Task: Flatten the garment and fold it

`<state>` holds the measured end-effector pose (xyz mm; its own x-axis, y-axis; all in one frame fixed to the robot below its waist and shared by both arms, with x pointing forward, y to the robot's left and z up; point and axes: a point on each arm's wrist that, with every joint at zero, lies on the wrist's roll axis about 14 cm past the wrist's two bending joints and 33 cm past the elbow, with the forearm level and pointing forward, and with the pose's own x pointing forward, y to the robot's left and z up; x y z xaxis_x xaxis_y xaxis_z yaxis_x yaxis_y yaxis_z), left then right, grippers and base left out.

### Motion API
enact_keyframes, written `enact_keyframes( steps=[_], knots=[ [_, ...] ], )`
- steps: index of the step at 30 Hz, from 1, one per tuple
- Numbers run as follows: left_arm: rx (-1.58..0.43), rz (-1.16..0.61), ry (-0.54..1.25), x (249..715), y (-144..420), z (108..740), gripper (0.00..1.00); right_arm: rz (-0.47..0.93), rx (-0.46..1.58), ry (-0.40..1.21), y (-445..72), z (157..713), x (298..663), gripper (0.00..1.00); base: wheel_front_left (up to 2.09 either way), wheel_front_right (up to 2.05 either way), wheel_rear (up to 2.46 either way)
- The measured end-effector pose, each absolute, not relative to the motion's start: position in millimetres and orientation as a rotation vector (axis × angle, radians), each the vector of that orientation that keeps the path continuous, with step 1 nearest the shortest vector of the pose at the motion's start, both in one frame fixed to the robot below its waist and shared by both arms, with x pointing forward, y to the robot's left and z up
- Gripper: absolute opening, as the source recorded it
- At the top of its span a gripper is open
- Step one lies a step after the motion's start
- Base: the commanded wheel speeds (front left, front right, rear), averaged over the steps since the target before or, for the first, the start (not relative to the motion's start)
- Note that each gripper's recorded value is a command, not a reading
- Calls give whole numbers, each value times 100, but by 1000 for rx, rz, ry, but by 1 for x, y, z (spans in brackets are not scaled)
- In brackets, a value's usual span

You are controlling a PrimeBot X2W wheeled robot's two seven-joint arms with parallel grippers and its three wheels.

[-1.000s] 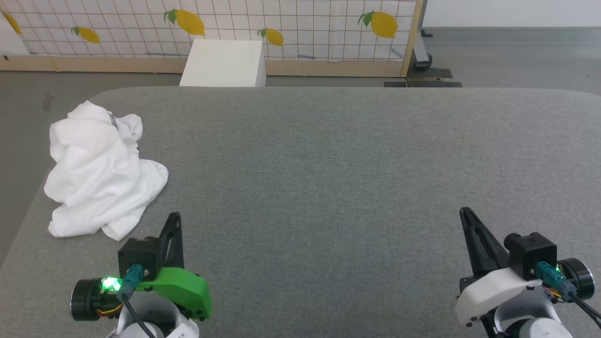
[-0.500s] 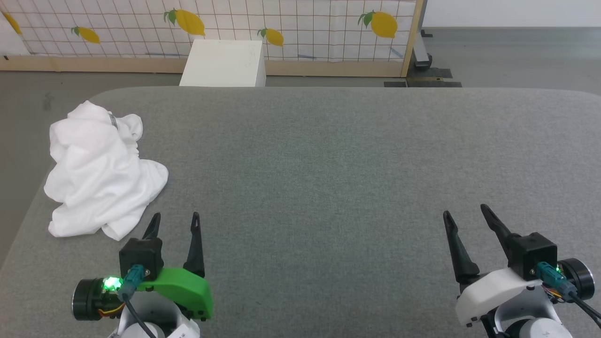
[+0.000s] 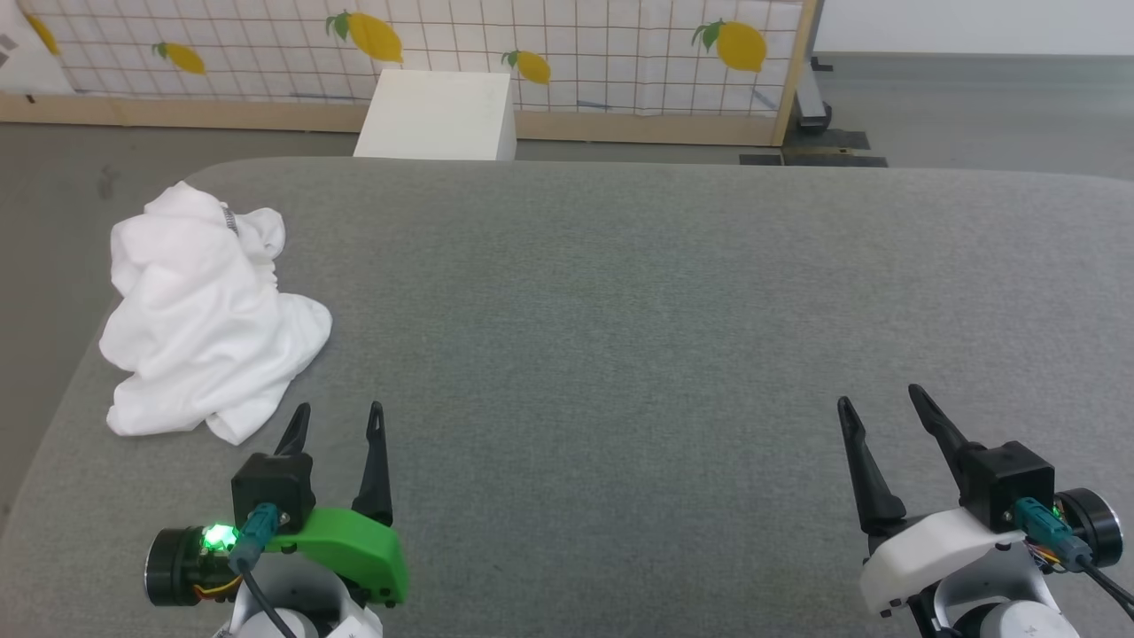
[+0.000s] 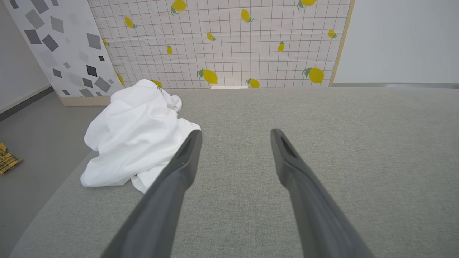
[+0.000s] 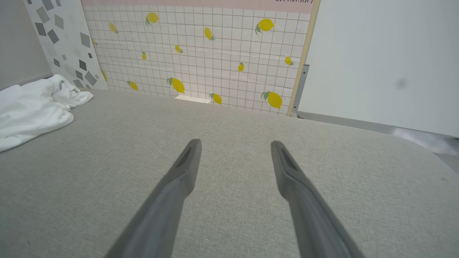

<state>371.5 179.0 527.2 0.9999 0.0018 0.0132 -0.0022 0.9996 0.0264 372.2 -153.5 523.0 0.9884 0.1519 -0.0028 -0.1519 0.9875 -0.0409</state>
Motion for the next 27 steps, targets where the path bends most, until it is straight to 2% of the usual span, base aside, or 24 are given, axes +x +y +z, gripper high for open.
enact_keyframes(
  steps=[18,27],
  knots=[
    [10,151,-31,346,224,527,100,288,-36,-15,-107,523,391,100,0,0,0],
    [12,247,-41,327,249,527,100,375,-31,-27,-75,525,402,100,-40,-40,-40]
  ],
)
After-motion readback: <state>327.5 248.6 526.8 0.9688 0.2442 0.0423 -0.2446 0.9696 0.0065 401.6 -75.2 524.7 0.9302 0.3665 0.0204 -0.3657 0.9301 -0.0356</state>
